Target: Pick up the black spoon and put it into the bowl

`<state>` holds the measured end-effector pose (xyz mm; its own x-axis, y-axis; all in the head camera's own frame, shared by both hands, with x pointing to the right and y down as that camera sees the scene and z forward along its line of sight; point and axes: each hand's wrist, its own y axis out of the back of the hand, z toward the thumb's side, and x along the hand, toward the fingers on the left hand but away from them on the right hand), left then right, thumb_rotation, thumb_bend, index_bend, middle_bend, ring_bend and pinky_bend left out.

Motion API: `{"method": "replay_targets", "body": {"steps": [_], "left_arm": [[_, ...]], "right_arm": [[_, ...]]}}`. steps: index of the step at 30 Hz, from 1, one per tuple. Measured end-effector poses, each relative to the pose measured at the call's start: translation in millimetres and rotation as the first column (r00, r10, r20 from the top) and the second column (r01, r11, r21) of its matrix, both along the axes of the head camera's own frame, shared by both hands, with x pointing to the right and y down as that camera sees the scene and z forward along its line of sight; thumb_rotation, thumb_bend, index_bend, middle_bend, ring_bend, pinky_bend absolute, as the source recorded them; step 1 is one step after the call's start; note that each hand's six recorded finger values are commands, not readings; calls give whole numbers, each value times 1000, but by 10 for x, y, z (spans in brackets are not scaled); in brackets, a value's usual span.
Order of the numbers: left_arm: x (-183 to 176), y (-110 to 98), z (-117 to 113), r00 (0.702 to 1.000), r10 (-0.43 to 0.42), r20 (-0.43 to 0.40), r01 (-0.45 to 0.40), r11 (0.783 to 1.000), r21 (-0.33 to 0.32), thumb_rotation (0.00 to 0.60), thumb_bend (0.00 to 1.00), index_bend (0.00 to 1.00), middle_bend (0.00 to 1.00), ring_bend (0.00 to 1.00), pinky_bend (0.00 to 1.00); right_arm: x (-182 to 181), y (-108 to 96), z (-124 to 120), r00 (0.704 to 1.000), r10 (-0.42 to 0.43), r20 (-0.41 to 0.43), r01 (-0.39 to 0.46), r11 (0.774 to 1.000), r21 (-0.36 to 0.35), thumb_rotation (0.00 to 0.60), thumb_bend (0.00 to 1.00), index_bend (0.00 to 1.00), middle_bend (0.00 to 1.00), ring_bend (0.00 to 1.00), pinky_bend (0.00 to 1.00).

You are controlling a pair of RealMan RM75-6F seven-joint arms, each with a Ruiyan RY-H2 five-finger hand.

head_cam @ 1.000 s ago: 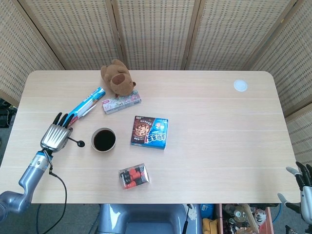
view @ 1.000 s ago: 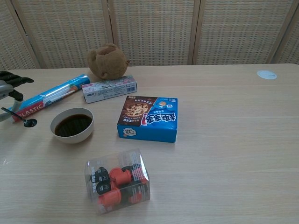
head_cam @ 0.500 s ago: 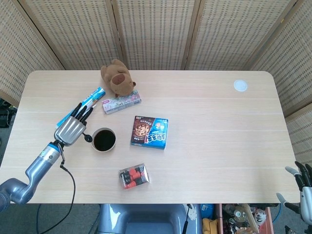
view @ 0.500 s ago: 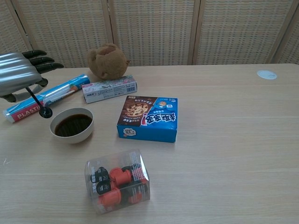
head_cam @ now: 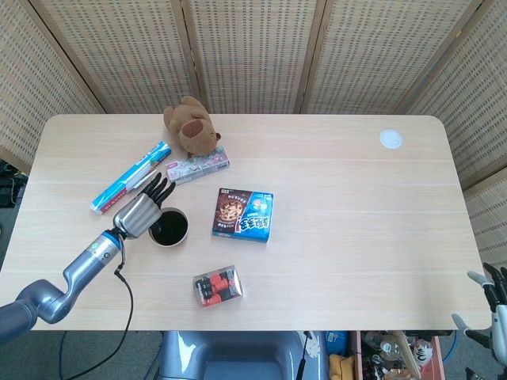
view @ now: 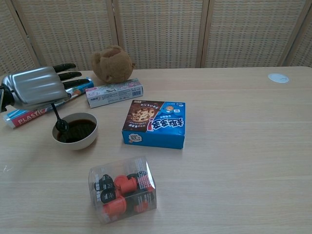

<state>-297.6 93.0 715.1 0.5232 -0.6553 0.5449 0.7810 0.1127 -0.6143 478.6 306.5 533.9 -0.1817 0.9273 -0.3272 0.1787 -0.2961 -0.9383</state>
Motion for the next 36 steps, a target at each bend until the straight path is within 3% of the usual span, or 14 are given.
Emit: {"method": "replay_targets", "body": {"steps": [7,16,26,36], "left_arm": [[190,60,109,993,103,56,-105,994,28,600,456,599,0,0,0],[438,163,186,983,173,64,-176,984,34,600,456,599,0,0,0],[692,145,229,984,171,51,-174,983,57,600,456,599,0,0,0],[627,31,294,985,147,91,-154,985,74,600,457,598,0,0,0]], "right_arm": [[49,30,-1,1000,15,2,-15,1000,2,600,261,274,194,49,196],[89,44,1,1000,24,3,-24,1000,5,600,261,274,194,49,196],[140,71,-12,999,39,-3,-39,999,7,600,261,274,194,49,196],[164,86,-13,999,47,-11,-47,999,2,600,262,274,194,49,196]]}}
